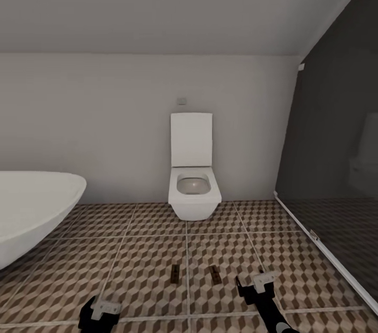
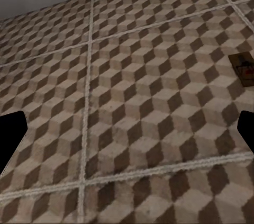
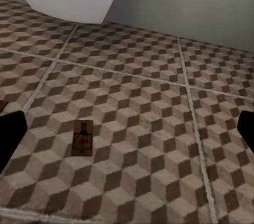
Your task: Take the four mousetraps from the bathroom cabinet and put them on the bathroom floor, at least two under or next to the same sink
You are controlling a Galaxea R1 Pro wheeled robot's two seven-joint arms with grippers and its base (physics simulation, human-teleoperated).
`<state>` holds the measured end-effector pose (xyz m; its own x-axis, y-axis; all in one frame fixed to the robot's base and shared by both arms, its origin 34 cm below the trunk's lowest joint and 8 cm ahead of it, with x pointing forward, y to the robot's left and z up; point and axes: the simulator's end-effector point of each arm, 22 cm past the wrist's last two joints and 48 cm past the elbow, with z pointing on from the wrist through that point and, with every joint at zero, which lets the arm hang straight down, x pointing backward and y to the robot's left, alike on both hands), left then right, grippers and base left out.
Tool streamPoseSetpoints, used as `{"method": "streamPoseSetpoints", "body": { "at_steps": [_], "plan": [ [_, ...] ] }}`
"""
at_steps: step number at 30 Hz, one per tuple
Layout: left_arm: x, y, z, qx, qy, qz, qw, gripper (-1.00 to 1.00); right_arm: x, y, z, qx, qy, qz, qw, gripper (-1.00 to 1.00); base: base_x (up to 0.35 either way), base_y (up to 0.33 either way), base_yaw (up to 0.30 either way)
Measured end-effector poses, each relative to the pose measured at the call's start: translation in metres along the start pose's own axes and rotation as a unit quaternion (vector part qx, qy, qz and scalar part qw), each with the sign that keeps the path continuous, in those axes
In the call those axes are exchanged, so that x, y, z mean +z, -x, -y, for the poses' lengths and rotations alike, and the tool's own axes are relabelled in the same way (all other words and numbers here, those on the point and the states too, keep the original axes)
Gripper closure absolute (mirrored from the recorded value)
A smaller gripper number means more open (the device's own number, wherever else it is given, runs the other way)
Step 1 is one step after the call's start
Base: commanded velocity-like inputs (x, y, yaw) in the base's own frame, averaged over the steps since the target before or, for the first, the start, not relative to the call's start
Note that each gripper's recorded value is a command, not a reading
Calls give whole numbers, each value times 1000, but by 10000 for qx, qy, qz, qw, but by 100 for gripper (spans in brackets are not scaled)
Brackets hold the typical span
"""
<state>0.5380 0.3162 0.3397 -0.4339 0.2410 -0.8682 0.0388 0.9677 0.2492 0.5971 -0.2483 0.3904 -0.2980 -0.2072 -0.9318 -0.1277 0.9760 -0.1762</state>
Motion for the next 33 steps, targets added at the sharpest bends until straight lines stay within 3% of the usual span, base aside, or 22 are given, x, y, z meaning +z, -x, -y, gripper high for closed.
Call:
{"method": "streamPoseSetpoints", "body": {
  "at_steps": [11, 33],
  "plan": [
    [-17, 8, -4, 66, -15, -78, 9999, -100, -12, 17, -5, 34, 47, -32, 10000, -100, 0, 0, 0],
    [-32, 64, -14, 45, -8, 23, 10000, -100, -26, 67, 6, 31, 25, 17, 10000, -100, 0, 0, 0]
  ]
}}
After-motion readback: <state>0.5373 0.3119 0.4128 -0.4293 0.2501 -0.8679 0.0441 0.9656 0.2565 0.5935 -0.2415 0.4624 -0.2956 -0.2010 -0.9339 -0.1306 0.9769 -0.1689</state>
